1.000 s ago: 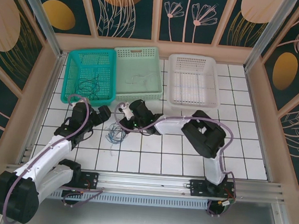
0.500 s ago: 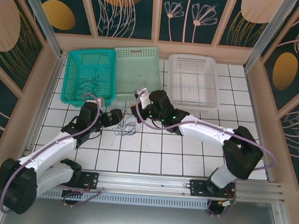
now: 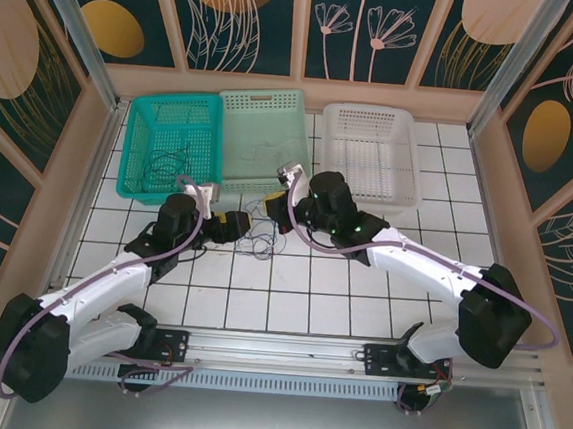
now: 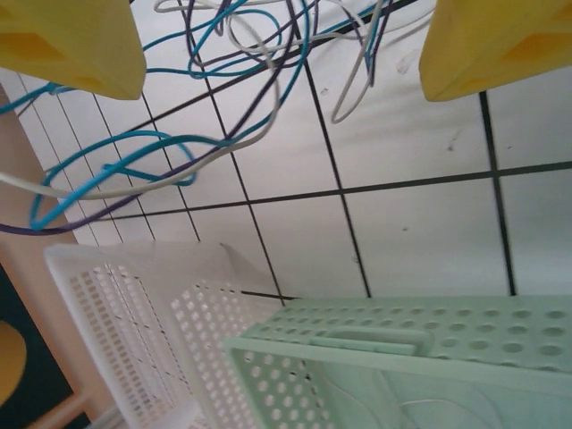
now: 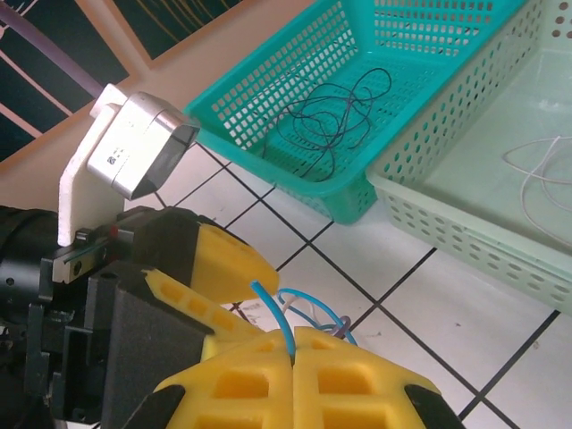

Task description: Untangle the cables

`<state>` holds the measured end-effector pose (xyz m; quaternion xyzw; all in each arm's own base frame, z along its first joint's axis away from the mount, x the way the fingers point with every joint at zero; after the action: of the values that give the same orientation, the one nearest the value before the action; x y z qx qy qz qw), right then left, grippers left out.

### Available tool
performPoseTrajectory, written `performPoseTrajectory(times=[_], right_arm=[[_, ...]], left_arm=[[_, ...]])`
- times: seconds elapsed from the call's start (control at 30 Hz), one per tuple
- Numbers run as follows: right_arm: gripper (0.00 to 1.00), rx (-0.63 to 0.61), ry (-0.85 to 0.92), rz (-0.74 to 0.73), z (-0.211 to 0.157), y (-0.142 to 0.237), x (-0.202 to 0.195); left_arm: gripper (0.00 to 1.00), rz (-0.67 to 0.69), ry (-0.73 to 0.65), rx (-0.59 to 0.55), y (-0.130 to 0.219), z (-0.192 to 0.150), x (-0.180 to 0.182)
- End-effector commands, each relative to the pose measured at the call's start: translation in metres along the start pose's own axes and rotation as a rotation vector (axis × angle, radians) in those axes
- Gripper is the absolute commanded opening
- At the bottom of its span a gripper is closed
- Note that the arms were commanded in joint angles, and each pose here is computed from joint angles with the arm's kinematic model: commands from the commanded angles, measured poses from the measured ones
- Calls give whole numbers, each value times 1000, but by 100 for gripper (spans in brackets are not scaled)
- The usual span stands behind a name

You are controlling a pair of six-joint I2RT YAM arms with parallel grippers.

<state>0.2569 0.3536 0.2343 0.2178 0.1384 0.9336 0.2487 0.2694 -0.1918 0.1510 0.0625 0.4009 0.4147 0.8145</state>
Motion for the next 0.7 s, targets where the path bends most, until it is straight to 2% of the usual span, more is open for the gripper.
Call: performPoseTrajectory(times=[0.0,0.17,0.4,0.47,0.6,0.67], right_arm=[[1,0,-24,25,-2,8,3],[1,-5,-34,37,0,13,3],[1,1,-47,89,0,18,9],[2,5,-51,91,-1,19,8],[4,9,-75,63,-5,26,-4],[13,13,-101,18,-9,31,-15]], left_arm=[[79,-88,-91,-30,-2,13,-26],[85,-139,-152,-55,-4,18,-41],[74,-182,-215,-28,-18,21,-51],[61,-187,-222,-17,-24,21,-51],[18,-185,-232,-22,-29,25,-51],[3,-177,-243,-26,-29,26,-51]])
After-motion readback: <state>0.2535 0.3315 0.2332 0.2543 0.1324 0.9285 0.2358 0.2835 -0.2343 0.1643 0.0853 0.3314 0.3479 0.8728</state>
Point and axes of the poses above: each hand's point on the last joint's axis, 136 mm out from that joint toward the fingers, its own y axis back along the fingers, its own x axis along the line the jaws close on, z = x × y, the point moved 1 cm from there along y, back along the fingers, and after that the axes turned 2 degrees about -y, right-handed, at the moved point
